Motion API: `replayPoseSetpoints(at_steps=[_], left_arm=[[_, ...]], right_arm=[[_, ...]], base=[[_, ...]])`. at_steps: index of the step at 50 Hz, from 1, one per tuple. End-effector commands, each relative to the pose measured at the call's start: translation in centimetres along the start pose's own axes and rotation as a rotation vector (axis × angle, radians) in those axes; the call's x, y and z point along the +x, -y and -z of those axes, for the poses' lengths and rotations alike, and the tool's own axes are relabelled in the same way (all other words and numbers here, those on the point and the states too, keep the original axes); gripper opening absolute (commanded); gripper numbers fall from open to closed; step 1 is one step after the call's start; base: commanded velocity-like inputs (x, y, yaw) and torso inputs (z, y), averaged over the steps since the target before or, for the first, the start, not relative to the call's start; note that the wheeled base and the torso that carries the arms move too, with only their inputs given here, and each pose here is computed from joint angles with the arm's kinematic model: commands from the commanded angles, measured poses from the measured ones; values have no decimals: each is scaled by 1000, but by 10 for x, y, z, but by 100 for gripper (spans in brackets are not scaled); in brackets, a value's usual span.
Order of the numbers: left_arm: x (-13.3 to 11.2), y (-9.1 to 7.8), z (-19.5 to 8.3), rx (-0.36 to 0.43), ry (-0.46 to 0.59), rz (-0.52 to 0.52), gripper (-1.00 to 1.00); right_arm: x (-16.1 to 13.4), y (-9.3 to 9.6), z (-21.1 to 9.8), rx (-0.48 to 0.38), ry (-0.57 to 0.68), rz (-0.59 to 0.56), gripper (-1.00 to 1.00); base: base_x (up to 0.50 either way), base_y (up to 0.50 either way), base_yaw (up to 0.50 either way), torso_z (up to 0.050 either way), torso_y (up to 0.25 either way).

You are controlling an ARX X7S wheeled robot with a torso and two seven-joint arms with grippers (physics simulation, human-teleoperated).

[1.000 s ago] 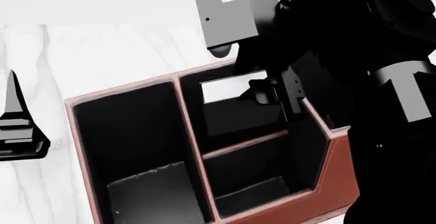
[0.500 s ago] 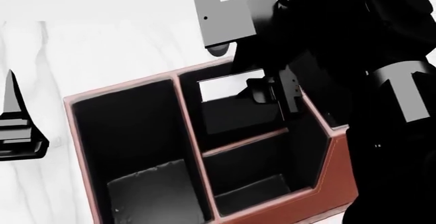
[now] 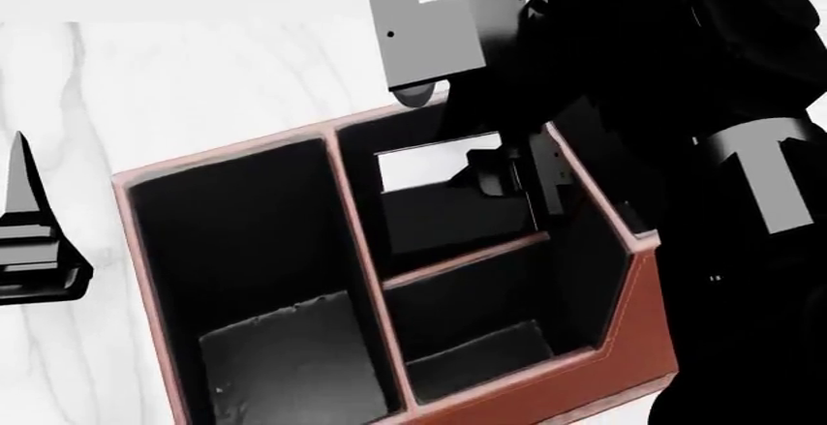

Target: Pick up the book and place it in the front compartment of the caddy.

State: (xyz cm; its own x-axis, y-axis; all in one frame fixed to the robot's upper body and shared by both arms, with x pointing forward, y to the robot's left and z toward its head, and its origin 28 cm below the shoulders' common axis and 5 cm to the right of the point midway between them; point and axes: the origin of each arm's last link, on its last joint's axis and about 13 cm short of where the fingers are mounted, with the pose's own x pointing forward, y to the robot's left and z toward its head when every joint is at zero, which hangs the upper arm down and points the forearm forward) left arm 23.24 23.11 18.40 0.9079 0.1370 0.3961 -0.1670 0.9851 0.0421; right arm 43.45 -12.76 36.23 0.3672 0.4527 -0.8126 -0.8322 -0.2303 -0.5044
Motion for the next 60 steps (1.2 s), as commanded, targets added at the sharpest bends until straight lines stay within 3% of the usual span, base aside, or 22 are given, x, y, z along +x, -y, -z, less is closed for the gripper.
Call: replayPoseSetpoints(at_steps=[1, 20, 37, 60], left_arm=[[3, -2, 0, -4, 19, -18, 100], [2, -2, 0, -4, 18, -22, 100], [3, -3, 0, -6, 19, -25, 100], [0, -2, 3, -6, 12, -24, 100]], right_arm=[[1, 3, -8, -22, 4, 5, 100], [-4, 5, -10, -30, -2, 32, 100], [-24, 13, -23, -99, -9, 128, 100], [-69, 28, -59, -264, 14, 450, 100]], base=[[0, 0, 0, 0, 0], [0, 0, 0, 0, 0], [0, 0, 0, 0, 0], [0, 0, 0, 0, 0]])
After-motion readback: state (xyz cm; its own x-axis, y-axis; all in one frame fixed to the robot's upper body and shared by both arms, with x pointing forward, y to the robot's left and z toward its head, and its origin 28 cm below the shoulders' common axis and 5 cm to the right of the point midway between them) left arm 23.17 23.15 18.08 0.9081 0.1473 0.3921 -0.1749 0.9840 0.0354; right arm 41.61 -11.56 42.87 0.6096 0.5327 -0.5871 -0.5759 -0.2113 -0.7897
